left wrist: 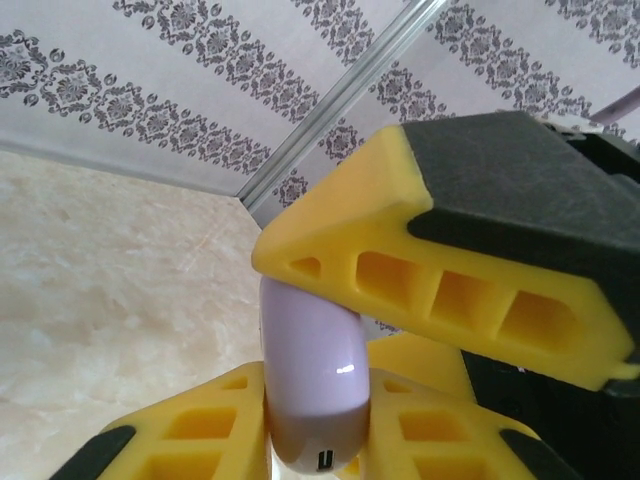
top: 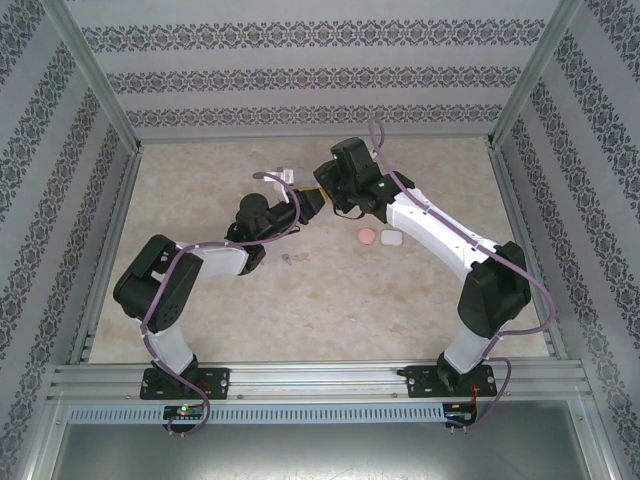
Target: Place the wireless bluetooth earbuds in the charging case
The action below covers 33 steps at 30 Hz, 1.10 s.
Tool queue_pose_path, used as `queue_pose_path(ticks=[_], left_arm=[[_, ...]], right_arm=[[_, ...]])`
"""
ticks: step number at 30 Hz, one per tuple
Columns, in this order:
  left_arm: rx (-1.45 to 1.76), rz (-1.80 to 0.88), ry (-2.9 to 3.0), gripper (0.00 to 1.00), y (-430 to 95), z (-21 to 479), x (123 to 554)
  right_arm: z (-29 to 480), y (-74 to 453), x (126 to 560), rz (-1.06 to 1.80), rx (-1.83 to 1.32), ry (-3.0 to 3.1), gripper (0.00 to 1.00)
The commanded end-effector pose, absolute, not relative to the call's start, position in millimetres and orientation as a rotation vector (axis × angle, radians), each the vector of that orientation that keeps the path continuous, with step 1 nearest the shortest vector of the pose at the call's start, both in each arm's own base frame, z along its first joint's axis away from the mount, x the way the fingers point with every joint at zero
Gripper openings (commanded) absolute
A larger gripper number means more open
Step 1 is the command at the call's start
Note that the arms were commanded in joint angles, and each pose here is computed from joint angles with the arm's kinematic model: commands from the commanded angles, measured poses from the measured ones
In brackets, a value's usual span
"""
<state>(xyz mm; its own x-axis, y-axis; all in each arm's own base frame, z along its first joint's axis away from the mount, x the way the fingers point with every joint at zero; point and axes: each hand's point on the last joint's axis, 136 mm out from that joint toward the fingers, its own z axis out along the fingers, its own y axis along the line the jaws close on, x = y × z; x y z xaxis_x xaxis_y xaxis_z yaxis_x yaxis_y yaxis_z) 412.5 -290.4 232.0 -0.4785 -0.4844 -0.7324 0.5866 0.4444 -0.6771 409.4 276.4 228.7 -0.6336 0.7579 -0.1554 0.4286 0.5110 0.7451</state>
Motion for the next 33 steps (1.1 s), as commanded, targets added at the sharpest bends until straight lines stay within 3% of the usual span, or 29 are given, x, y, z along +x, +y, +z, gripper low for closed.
queue_pose_path(ticks=[1, 5, 12, 17, 20, 25, 33], left_arm=[[0.003, -1.233, 1.534, 0.16, -274.5, 248.6, 422.1], [0.005, -1.247, 1.522, 0.01, -275.7, 252.8, 421.5], [0.020, -1.266, 1.555, 0.00, -280.3, 248.6, 420.3], [0.034, -1.268, 1.601, 0.00, -283.2, 237.5, 417.7], [0.055, -1.263, 1.629, 0.00, -284.4, 232.1, 414.9], [0.125, -1.266, 1.675, 0.00, -284.9, 227.7, 407.0], [0.345, -1.320, 1.769, 0.00, -285.2, 227.4, 384.9]], right_arm=[[226.5, 274.2, 392.2, 0.930, 0.988, 2.325, 0.34], [225.4, 273.0, 391.6, 0.937, 1.005, 2.317, 0.34], [231.3, 268.8, 396.7, 0.947, 1.010, 2.289, 0.38], [245.5, 258.8, 407.1, 0.967, 0.965, 2.242, 0.71], [264.6, 244.5, 408.9, 0.969, 0.917, 2.190, 0.81], [283.1, 209.7, 400.6, 0.926, 0.808, 2.143, 0.83], [261.9, 183.7, 393.5, 0.975, 0.391, 2.170, 0.85]])
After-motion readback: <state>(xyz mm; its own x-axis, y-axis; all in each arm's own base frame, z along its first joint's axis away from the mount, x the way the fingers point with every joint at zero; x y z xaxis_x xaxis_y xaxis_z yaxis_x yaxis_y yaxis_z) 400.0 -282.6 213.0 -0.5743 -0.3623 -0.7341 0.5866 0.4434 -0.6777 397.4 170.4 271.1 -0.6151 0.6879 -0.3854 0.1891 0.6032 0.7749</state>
